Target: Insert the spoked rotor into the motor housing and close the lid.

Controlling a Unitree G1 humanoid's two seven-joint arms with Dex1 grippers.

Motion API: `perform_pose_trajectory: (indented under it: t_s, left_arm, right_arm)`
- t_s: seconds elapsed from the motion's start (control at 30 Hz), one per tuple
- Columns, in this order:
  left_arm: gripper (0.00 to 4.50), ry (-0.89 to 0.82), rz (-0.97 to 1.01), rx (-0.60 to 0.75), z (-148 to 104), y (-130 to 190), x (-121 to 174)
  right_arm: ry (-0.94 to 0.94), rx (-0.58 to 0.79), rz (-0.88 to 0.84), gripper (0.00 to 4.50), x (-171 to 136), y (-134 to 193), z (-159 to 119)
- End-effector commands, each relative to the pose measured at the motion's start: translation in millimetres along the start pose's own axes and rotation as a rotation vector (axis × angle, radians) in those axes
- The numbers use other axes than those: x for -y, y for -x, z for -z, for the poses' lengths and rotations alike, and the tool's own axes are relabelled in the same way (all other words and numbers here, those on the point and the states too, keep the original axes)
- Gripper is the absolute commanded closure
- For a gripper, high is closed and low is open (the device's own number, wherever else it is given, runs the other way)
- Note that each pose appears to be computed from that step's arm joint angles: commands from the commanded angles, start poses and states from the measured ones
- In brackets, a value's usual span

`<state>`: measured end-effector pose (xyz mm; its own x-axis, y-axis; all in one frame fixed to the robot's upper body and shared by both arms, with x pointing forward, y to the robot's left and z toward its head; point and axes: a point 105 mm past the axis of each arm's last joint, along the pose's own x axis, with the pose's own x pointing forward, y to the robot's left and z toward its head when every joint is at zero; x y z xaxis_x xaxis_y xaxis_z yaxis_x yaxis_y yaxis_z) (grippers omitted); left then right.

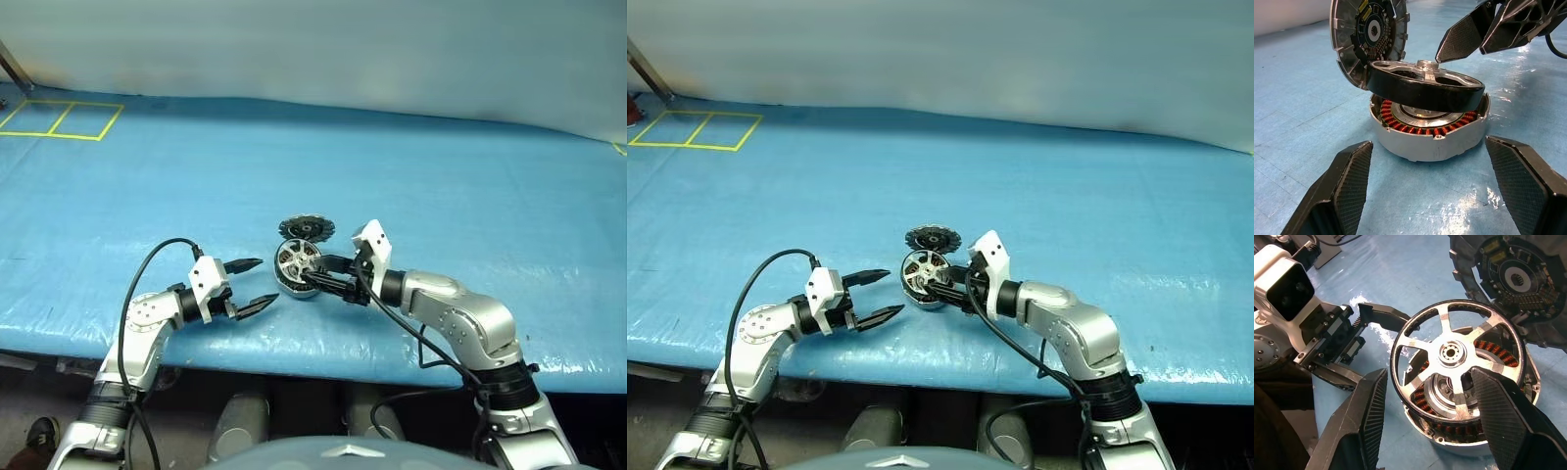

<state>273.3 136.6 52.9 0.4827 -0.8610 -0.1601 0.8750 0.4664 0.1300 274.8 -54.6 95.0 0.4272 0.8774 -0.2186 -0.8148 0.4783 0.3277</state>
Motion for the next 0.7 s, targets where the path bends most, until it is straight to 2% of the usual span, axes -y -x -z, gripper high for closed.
perform_pose_trajectory:
  t_s: [0.03, 0.3, 0.53, 0.7]
  left_arm:
    - [0.47, -0.030, -0.017, 0.009, -4.2, 4.2, -4.0]
    - [0.47, -0.024, -0.025, 0.014, -4.9, 5.9, -3.8]
    - [0.47, -0.033, -0.032, 0.013, -5.1, 7.3, -4.4]
    - [0.47, -0.034, -0.031, 0.009, -4.0, 6.9, -4.5]
  right_arm:
    - [0.053, 0.041, -0.016, 1.62, -6.3, -4.7, -14.2]
    - [0.082, 0.051, 0.071, 1.62, 11.7, -17.8, -15.9]
    - [0.112, 0.032, 0.081, 1.62, 13.9, -18.2, -14.0]
    - [0.128, 0.025, 0.087, 3.25, 13.4, -17.1, -12.1]
